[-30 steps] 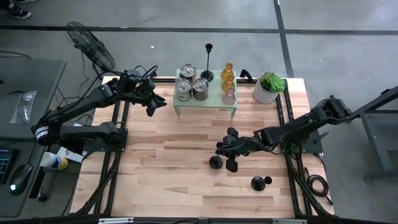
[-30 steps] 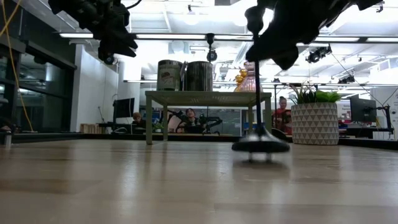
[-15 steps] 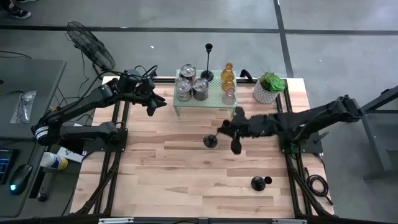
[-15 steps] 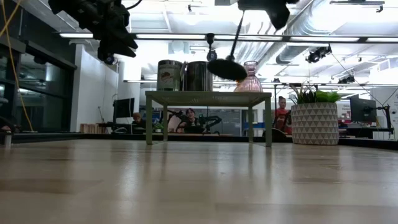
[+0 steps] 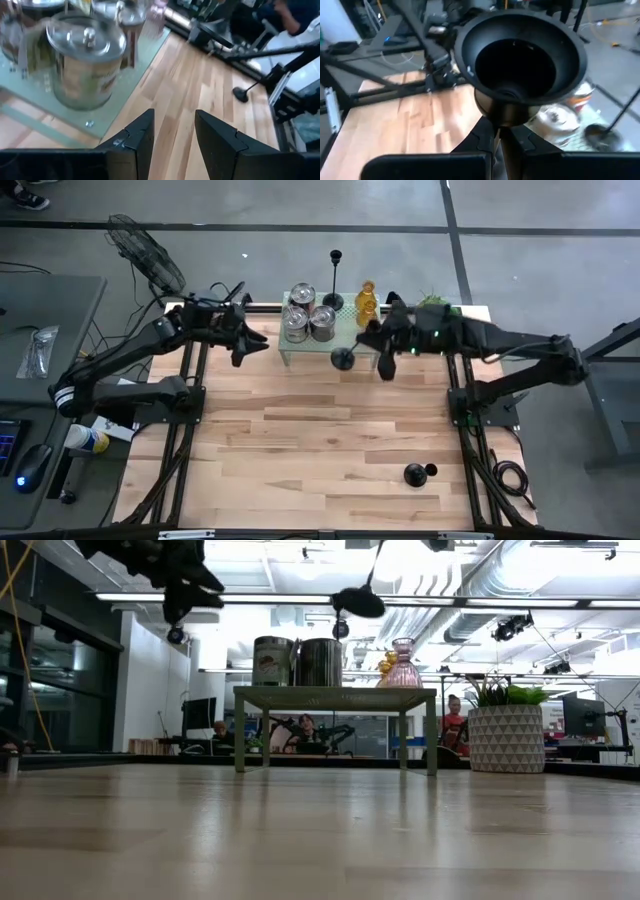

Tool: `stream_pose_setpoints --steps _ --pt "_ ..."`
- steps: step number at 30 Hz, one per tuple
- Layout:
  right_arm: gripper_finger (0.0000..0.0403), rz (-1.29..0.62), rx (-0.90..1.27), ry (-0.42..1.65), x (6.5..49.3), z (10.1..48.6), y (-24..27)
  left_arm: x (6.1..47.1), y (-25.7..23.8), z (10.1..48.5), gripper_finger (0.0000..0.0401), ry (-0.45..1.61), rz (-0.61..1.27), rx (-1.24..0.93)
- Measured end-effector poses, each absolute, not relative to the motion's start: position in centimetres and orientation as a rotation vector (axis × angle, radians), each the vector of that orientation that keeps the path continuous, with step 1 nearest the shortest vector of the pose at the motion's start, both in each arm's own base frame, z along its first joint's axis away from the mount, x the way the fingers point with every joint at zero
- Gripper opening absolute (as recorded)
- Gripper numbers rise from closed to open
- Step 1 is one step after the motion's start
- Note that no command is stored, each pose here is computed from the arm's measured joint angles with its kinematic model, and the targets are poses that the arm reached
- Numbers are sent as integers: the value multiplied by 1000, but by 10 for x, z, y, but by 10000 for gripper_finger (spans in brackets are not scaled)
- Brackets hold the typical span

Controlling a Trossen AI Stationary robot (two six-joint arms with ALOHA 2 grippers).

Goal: Pick & Place candle stick holders
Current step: Put the top black candle holder on the shelf

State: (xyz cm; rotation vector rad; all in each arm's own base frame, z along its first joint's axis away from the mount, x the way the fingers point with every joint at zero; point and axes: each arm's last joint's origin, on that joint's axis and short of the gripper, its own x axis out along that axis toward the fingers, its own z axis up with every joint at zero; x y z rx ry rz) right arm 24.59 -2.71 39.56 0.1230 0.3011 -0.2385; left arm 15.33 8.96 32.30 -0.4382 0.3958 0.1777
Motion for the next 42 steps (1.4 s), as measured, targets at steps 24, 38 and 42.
stream_pose_setpoints --steps 24,38,42 --pt "4 -499 189 291 257 447 -145 111 60 257 138 -103 93 -435" --pt "4 -485 200 501 286 468 -168 110 60 216 138 -162 90 -501" --pt "4 -488 193 529 286 465 -175 108 55 200 138 -265 47 -508"
